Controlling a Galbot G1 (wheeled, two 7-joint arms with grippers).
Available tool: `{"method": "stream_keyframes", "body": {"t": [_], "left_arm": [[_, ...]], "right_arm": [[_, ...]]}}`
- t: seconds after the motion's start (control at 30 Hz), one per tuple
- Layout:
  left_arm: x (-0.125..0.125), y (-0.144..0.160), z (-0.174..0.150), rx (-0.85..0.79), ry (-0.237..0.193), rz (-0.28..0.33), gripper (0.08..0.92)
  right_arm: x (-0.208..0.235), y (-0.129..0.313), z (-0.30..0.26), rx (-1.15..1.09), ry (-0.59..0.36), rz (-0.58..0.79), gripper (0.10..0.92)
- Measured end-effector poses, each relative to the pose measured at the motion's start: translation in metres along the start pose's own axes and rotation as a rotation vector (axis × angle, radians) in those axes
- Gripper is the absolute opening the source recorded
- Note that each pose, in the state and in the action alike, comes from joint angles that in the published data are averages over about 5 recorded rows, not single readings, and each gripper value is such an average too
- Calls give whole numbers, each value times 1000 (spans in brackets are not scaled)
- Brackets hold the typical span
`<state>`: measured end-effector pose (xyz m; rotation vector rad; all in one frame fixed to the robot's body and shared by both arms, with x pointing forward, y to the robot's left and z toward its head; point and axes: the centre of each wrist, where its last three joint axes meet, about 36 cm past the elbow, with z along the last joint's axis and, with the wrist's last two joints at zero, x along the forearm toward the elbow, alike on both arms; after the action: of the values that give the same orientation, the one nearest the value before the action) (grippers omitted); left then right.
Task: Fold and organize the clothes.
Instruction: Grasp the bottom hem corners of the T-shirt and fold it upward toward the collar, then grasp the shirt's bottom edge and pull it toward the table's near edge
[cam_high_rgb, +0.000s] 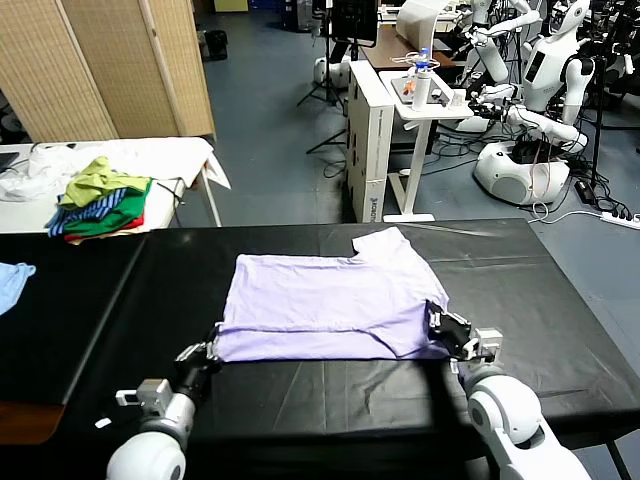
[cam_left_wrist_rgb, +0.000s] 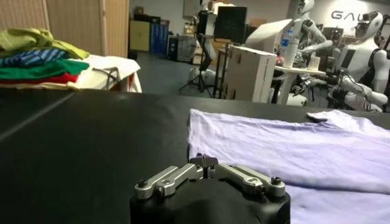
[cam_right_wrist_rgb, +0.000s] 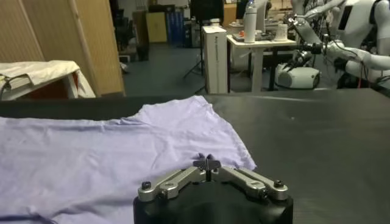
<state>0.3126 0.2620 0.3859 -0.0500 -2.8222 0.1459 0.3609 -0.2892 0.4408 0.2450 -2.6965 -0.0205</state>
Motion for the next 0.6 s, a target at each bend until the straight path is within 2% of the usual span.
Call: {"method": "stream_keyframes", "body": {"t": [0.07, 0.13, 0.2, 0.43, 0.6], "left_arm": [[4, 0, 0, -3, 7, -5, 734], [8, 1, 0, -5, 14, -9, 825], [14, 1, -1, -3, 18, -9, 886], [27, -3, 1, 11, 32, -2, 907], [31, -2, 5, 15, 44, -4, 907]], "right_arm": [[9, -1, 2, 2, 4, 3, 810], [16, -2, 7, -1, 14, 10, 877], [21, -3, 12, -7, 26, 16, 896], [34, -4, 24, -33, 54, 38, 779], [44, -8, 31, -45, 69, 56, 763]]}}
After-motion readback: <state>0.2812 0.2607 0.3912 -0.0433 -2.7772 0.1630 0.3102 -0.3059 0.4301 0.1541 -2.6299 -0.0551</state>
